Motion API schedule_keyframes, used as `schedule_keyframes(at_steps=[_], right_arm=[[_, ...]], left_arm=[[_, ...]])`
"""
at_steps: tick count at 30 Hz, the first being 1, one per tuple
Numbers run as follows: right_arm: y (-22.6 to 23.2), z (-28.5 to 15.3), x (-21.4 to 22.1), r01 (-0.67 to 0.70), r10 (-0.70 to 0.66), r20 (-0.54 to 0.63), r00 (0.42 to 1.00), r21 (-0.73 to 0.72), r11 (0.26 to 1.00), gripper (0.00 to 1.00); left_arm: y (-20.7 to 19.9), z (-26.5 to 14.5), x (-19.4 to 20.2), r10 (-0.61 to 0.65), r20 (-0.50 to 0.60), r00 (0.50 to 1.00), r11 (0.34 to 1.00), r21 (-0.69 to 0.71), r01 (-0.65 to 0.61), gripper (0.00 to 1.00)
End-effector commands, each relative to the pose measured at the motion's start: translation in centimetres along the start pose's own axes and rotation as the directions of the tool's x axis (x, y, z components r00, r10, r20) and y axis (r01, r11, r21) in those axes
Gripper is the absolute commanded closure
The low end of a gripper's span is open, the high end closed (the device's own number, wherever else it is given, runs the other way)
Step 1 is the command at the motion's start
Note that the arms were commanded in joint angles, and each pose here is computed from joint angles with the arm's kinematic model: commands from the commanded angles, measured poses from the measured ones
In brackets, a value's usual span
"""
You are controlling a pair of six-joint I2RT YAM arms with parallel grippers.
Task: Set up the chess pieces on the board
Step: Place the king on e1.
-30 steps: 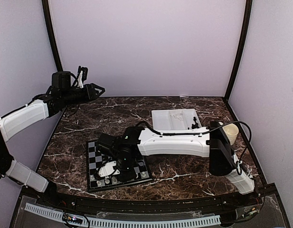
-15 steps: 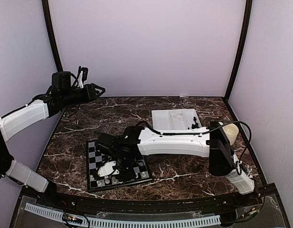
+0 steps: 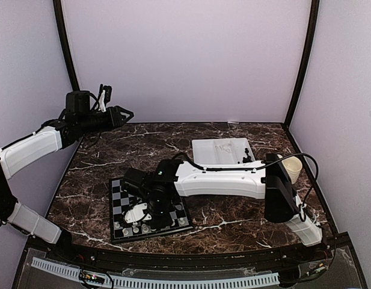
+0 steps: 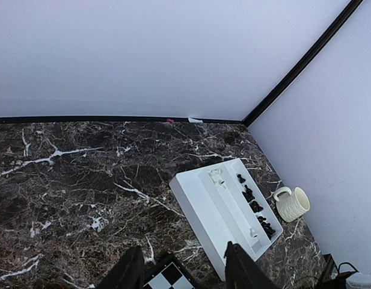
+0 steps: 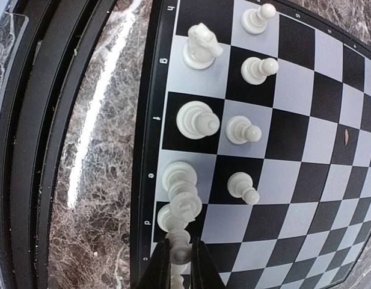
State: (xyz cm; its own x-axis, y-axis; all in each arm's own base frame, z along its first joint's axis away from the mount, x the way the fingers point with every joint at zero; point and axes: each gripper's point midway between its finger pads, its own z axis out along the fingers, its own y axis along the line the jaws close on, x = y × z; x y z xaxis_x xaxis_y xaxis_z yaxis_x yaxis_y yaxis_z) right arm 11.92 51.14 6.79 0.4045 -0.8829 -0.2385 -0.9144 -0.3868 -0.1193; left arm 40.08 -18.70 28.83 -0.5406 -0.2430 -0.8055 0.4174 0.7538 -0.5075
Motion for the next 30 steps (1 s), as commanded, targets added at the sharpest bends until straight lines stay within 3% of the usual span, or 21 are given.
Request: schedule_keyframes(at_steps=[1, 30], right_arm=[[-0.2, -0.1, 0.8, 0.001, 0.000, -0.025, 1.000, 0.012, 1.000, 0.91], [-0.7, -0.7, 1.7, -0.004, 0.005, -0.042, 0.999, 0.037, 0.999, 0.90]], left_arm=[[0.0, 0.1, 0.1, -0.004, 0.004, 1.000, 1.000, 0.020, 0.004, 0.52], [0.1, 0.4, 0.4, -0.016, -0.008, 1.000, 0.999, 0.027, 0.017, 0.52]])
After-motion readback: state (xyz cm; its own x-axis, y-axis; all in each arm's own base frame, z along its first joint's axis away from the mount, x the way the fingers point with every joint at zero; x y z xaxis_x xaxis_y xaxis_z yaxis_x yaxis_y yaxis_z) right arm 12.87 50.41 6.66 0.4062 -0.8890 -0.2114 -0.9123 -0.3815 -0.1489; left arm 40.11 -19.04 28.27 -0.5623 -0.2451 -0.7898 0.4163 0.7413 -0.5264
